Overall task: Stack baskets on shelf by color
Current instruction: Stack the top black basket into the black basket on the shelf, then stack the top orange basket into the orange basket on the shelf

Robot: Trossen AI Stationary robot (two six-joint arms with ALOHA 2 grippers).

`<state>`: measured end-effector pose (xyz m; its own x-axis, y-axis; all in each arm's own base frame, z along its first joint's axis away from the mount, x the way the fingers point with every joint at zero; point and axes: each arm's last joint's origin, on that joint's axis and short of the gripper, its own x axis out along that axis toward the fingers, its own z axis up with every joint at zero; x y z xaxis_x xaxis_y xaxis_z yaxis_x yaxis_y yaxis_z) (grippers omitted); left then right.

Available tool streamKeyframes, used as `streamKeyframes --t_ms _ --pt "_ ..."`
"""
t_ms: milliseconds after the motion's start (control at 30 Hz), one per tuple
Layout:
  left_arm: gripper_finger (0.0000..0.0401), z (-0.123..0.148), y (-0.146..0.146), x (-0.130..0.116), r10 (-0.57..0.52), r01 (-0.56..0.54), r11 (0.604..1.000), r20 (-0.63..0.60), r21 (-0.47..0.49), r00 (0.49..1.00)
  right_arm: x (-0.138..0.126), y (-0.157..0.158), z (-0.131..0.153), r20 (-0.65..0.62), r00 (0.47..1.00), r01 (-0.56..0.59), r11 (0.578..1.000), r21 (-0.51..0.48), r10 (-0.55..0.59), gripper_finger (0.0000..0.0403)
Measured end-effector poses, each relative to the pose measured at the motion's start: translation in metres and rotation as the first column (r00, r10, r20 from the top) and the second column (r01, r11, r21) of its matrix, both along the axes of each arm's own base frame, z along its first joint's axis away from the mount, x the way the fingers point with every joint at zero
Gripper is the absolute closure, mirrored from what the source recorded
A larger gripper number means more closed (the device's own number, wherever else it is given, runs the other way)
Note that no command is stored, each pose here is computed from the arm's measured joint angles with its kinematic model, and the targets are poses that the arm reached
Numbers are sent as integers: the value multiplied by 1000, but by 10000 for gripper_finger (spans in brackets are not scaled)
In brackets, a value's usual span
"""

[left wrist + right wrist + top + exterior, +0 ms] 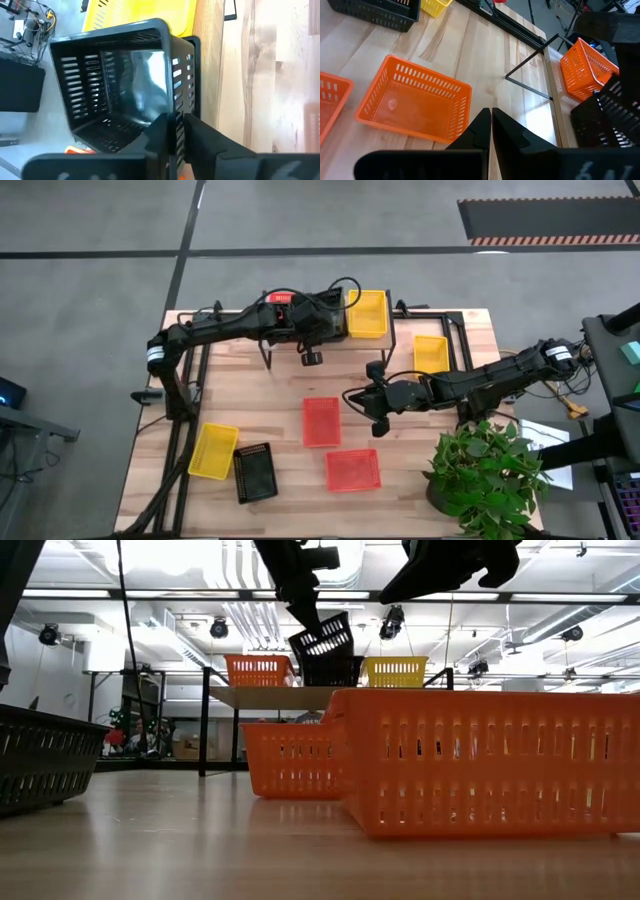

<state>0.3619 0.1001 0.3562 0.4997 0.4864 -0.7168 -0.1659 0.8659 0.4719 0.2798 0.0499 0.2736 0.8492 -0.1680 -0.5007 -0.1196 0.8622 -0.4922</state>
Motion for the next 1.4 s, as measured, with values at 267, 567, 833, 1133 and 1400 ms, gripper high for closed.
streamKeyframes --t_ms 267,567,833,1133,1400 --pt "304 0 0 0 -3 3 1000 -5 2 1000 0 0 0 0 1000 0 1000 0 0 394" --pt "296 11 -35 -18 -31 40 988 63 -151 998 0 0 0 0 1000 -2 1000 -3 2 394" --pt "296 -28 -125 -49 -338 394 890 249 -229 908 0 0 0 -2 1000 -13 1000 -20 13 394" --pt "296 -68 -178 -108 -426 579 799 524 -165 738 3 1 5 57 998 -16 1000 10 16 394" --pt "296 -67 -164 -153 -354 524 848 655 -76 667 6 2 9 114 994 -6 998 62 -1 394"
